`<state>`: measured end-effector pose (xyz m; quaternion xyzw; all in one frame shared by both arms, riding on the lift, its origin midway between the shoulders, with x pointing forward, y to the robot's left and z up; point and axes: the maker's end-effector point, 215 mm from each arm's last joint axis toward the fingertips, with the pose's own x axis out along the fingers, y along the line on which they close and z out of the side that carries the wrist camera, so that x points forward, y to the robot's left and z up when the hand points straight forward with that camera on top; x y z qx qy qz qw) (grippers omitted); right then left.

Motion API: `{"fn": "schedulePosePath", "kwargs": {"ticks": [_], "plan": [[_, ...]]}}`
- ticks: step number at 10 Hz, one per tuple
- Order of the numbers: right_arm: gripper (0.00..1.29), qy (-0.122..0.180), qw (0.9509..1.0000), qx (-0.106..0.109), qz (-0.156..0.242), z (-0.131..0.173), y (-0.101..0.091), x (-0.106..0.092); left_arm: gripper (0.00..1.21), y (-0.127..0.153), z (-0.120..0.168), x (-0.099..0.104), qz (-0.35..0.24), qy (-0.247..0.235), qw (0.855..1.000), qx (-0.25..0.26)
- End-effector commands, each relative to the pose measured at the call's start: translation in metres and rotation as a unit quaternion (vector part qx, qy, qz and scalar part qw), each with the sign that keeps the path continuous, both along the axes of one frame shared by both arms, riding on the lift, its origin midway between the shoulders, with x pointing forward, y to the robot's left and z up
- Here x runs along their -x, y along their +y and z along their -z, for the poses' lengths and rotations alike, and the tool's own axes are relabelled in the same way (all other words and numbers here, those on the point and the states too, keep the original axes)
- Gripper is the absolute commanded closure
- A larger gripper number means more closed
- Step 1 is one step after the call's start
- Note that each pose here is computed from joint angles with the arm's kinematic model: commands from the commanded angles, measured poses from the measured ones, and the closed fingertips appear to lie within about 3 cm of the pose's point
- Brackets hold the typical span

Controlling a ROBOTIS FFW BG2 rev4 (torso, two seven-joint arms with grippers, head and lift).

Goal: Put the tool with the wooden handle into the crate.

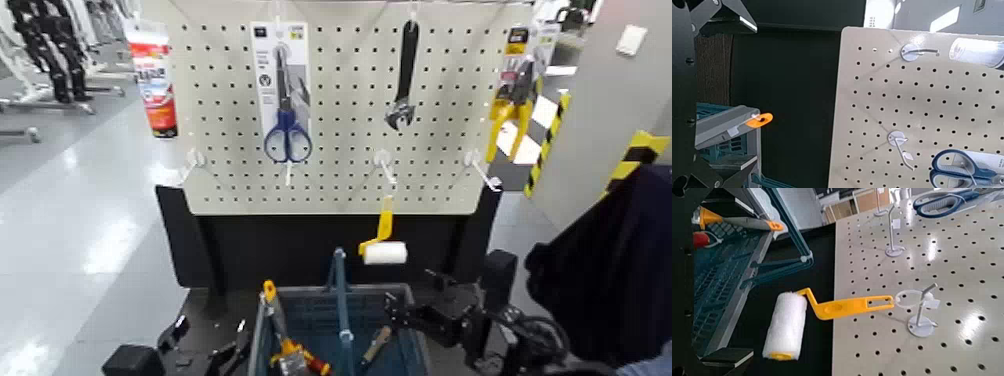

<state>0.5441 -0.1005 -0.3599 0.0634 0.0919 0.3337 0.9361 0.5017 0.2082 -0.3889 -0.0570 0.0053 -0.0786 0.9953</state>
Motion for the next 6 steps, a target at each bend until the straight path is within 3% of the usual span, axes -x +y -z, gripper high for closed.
{"fn": "schedulePosePath", "kwargs": {"ticks": [1,3,6], "plan": [[0.06,-0.036,0.9953,0.006,0.089,-0.006,-0.028,0.01,0.15,-0.001,0.0,0.0,0.001,0.0,1.0,0.0],[0.06,-0.057,0.9826,0.011,0.176,-0.002,-0.054,0.023,0.15,0.0,0.001,0.0,0.001,0.001,1.0,-0.001],[0.06,-0.079,0.9628,0.024,0.257,0.005,-0.068,0.048,0.15,-0.002,0.0,-0.001,0.004,0.001,1.0,-0.001]]}}
